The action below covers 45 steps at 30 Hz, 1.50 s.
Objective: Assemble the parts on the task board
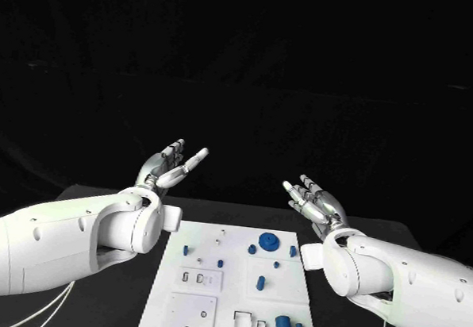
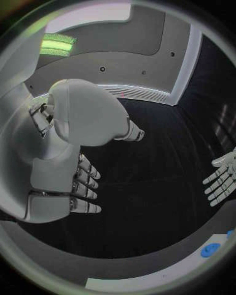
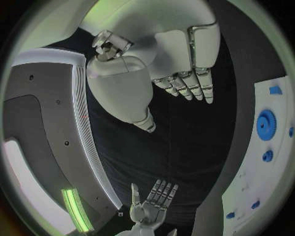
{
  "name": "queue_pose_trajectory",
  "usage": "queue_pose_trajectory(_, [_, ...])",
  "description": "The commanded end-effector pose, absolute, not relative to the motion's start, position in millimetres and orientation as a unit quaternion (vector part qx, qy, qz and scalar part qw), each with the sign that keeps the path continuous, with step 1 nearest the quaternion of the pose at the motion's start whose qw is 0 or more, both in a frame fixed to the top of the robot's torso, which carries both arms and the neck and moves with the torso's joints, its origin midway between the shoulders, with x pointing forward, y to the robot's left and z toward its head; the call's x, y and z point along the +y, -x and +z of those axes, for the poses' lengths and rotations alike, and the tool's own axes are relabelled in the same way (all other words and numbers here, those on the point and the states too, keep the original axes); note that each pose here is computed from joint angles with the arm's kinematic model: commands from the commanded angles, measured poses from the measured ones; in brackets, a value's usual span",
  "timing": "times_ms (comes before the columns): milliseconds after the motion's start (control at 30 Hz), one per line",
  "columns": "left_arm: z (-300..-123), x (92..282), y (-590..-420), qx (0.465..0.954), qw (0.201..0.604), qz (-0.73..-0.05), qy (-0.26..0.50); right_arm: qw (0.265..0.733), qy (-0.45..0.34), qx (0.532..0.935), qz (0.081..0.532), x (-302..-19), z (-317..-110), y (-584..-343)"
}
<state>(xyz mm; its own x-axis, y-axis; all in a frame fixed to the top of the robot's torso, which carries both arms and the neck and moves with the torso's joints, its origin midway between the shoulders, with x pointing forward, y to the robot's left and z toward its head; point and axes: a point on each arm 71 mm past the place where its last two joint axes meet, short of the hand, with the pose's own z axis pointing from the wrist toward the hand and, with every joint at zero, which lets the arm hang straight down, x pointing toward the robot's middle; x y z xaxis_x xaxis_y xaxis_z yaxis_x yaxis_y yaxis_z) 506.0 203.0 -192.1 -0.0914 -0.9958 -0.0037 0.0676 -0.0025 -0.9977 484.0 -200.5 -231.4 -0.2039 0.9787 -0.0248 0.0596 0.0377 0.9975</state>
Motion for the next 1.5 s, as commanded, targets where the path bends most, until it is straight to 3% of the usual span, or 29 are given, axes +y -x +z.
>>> queue_pose_trajectory(33, [-190.5, 197.0, -505.7, 0.514, 0.473, -0.563, 0.443, 0.366, -0.414, 0.615, 0.562, -190.4, -232.1, -484.4])
queue_pose_trajectory(300, [-190.5, 197.0, -505.7, 0.514, 0.473, -0.563, 0.443, 0.348, -0.400, 0.632, 0.566, -191.0, -232.6, -486.7])
queue_pose_trajectory(333, [-187.8, 210.7, -505.2, 0.505, 0.470, -0.573, 0.442, 0.490, -0.278, 0.631, 0.533, -208.5, -206.6, -500.8])
queue_pose_trajectory(833, [-177.8, 214.9, -495.4, 0.523, 0.448, -0.595, 0.414, 0.545, -0.131, 0.672, 0.484, -211.0, -187.2, -507.8])
queue_pose_trajectory(1233, [-162.1, 203.7, -473.0, 0.552, 0.407, -0.619, 0.382, 0.572, 0.093, 0.734, 0.354, -193.0, -176.9, -503.2])
queue_pose_trajectory(1500, [-151.5, 193.7, -463.2, 0.558, 0.390, -0.633, 0.368, 0.606, 0.186, 0.723, 0.274, -179.3, -170.9, -500.1])
